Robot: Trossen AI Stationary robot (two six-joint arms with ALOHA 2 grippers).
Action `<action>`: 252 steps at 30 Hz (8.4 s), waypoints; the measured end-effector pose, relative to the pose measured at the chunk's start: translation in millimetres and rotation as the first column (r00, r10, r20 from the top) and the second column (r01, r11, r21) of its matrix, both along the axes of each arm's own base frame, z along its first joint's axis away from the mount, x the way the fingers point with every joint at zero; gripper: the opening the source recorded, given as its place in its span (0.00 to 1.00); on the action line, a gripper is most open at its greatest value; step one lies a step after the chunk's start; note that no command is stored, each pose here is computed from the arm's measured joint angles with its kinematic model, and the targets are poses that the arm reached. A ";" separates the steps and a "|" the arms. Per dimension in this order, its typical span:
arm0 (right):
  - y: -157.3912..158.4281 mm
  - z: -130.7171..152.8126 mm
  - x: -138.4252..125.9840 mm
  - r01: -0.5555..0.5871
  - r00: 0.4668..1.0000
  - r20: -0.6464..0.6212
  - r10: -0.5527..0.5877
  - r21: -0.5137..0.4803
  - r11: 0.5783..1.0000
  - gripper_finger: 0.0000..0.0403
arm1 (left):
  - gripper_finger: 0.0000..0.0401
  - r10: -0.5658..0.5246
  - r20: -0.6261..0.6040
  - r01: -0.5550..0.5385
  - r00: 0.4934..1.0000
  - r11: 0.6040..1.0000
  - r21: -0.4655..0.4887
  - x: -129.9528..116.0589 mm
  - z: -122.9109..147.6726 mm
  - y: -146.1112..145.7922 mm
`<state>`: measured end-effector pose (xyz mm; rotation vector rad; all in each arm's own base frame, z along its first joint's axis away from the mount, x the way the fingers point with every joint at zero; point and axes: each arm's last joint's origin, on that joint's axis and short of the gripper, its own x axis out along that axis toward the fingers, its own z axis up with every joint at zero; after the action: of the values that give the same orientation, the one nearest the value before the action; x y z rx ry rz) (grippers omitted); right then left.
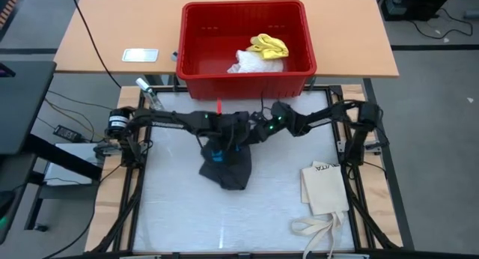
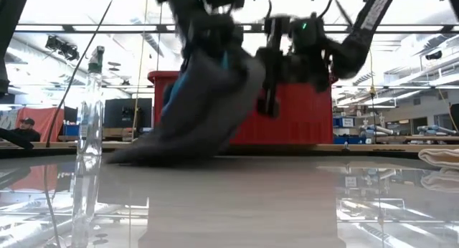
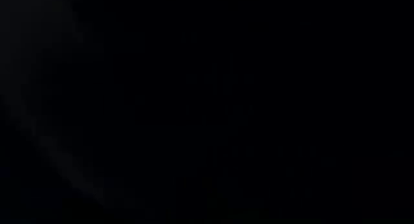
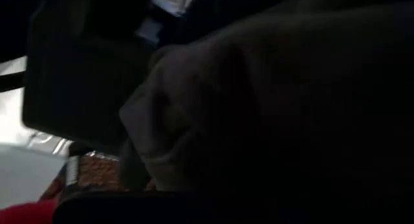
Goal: Fold laundry
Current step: Put the stacked shorts into the red laundry bin, then return to Home Position
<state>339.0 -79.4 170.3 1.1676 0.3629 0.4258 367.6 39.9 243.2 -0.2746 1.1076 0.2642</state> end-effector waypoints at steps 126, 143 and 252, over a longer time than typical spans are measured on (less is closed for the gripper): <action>-69.2 318.4 -116.4 0.241 0.911 0.037 -0.410 -0.855 0.460 0.04 | 0.28 -0.127 0.861 -0.076 0.493 0.979 0.188 -167.9 186.3 87.8; 65.4 154.8 -180.8 0.391 0.920 0.308 -0.242 -0.738 0.550 0.02 | 0.28 -0.086 0.915 0.072 0.394 0.995 0.062 -232.0 51.6 -20.1; 88.6 6.5 -220.9 0.550 0.826 0.508 -0.243 -0.633 0.545 0.11 | 0.06 -0.291 0.838 0.044 0.462 0.951 0.306 -266.6 -79.8 -31.8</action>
<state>118.1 9.3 176.8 0.2746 -0.0878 0.0319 101.0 8.1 163.4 -0.0404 0.0317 0.0414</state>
